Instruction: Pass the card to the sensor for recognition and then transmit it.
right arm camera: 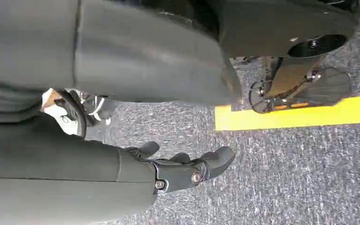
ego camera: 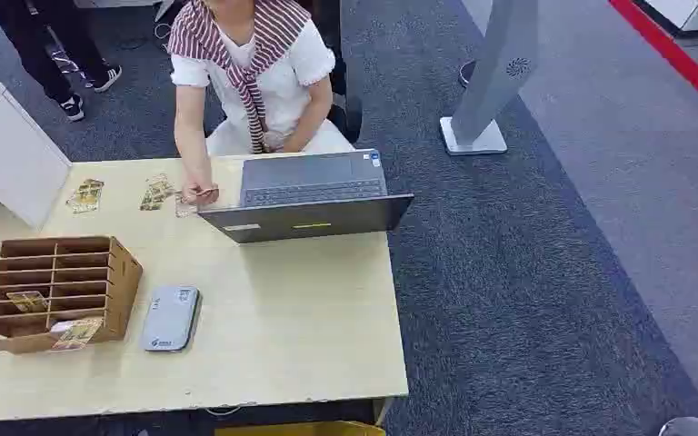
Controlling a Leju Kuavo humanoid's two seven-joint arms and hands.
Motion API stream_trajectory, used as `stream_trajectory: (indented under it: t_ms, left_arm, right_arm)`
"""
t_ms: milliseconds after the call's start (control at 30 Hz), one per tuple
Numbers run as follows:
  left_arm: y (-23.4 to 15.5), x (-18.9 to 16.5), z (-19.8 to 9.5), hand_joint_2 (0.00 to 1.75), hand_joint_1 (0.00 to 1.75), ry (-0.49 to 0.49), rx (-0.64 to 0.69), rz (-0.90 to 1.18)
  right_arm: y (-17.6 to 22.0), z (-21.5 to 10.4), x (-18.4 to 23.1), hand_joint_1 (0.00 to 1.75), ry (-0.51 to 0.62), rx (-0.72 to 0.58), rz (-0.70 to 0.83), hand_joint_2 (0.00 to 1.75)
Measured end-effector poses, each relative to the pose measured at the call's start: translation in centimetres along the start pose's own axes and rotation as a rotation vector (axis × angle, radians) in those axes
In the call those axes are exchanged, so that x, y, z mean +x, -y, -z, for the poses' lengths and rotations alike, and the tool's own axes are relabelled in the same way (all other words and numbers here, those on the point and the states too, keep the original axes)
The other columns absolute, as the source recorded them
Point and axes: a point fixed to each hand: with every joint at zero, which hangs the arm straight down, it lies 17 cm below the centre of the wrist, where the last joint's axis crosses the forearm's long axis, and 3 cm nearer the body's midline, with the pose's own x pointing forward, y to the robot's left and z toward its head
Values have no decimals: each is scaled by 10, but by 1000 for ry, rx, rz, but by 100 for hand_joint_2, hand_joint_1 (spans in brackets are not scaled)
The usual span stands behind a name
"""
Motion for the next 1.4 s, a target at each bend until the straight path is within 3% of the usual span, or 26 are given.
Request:
stream_trajectory:
  t_ms: [333,500,600,900,1167,1400]
  left_arm:
    - [34,64,-16,175,0,183,-148,-19]
    - [36,80,-32,175,0,213,-158,8]
    - [66,126,-36,175,0,359,-256,16]
    - [96,196,-55,175,0,564,-268,92]
    - [96,221,-62,175,0,671,-169,148]
    - [137,233,-69,175,0,744,-282,450]
  right_arm:
    - [-2,-1,-7,0,-32,-16,-24,175]
    - [-2,-2,-8,0,-51,-29,-32,175]
    - [-2,-3,-5,0,-59,-37,-39,175]
    - [-6,-6,1,0,-80,-52,-59,175]
    - [-11,-7,3,0,-80,-48,-73,175]
    - [-12,-8,5,0,-61,-49,-101,175]
